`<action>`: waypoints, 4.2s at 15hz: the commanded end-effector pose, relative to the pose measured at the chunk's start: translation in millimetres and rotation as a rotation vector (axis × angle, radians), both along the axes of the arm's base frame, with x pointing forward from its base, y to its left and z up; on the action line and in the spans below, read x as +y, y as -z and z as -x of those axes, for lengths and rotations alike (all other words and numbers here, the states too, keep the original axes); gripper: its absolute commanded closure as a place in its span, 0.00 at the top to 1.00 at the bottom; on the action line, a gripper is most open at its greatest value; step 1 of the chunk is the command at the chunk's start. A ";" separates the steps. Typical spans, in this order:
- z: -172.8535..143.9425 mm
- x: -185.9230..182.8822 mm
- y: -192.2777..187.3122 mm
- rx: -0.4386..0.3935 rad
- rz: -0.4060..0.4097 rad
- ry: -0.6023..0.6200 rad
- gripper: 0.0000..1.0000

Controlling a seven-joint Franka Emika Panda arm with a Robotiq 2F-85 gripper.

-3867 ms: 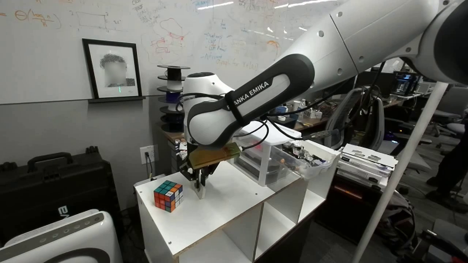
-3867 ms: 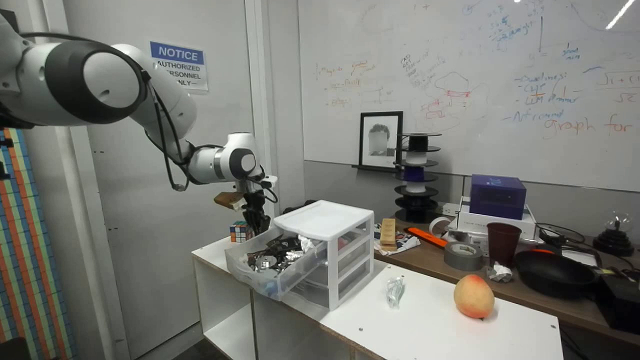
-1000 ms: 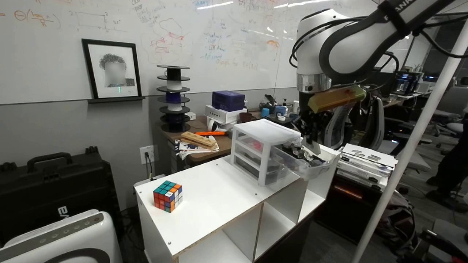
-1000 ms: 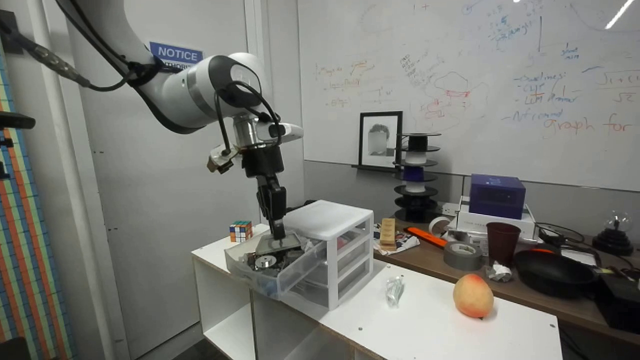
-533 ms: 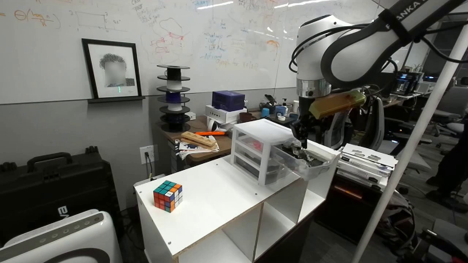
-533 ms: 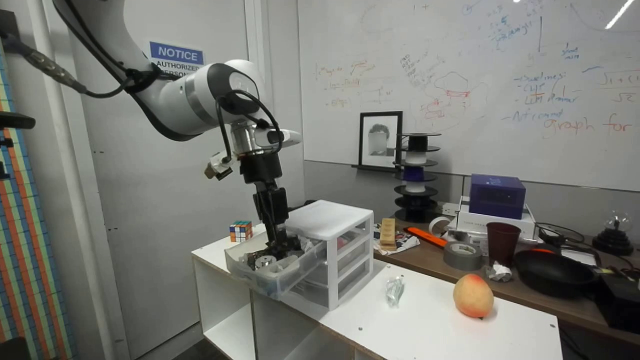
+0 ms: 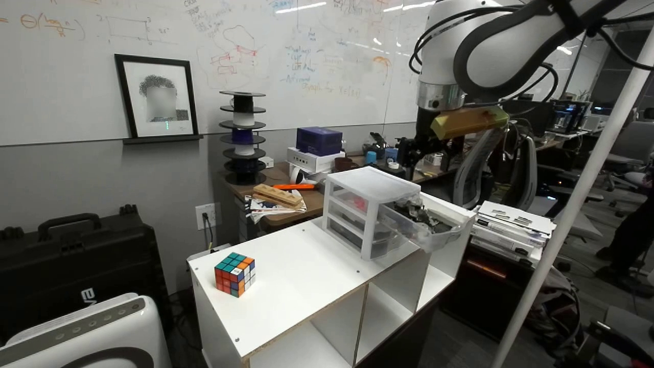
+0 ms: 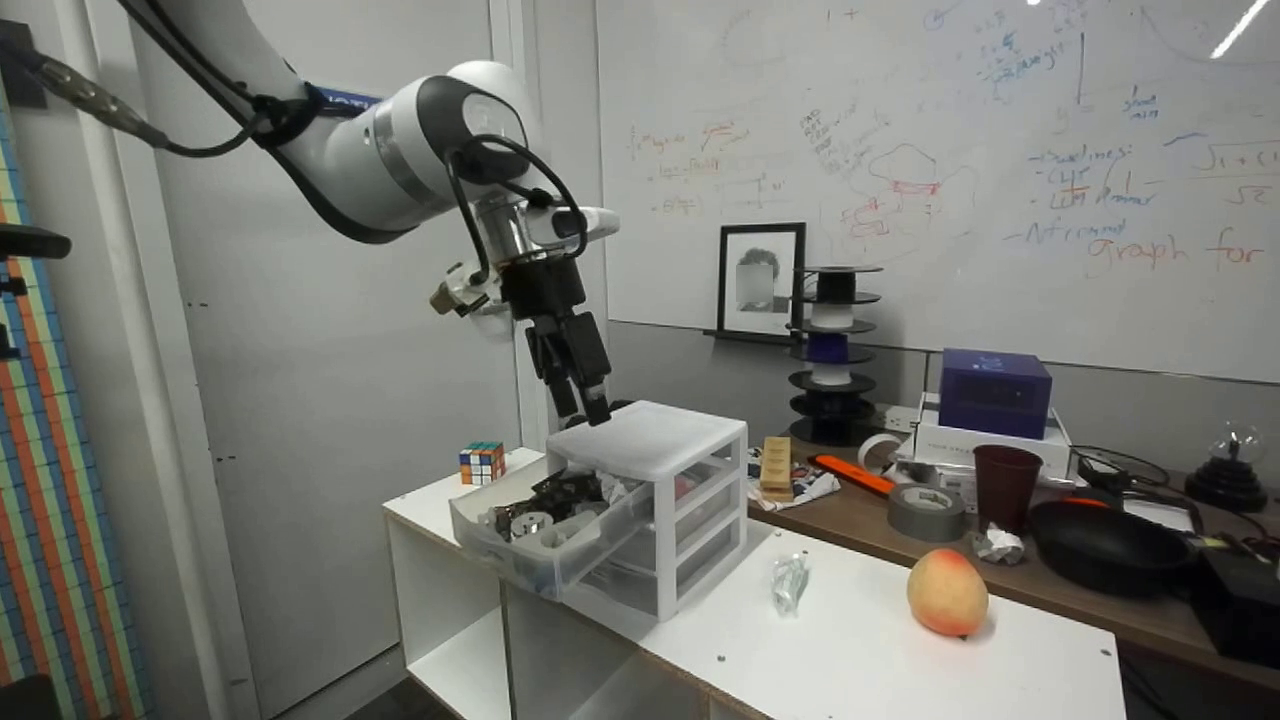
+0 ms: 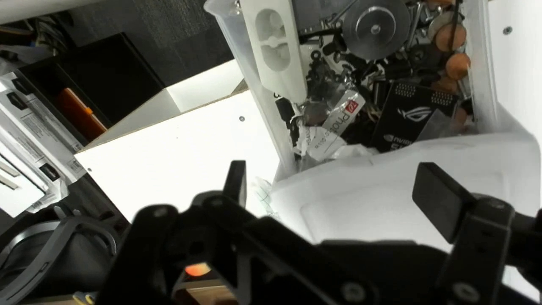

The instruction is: Pick up the white objects from the table and put them in the open drawer and close it

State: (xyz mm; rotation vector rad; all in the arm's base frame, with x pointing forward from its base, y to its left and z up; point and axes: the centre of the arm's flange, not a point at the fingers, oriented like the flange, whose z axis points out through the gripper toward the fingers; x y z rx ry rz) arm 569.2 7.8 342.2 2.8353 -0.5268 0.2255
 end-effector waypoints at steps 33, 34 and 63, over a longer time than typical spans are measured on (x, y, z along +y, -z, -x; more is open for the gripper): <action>-97.6 -211.9 66.8 -0.023 -0.017 -0.208 1.00; -108.5 -210.6 78.0 -0.016 -0.013 -0.221 1.00; -194.1 -209.0 207.7 0.044 -0.358 -0.454 1.00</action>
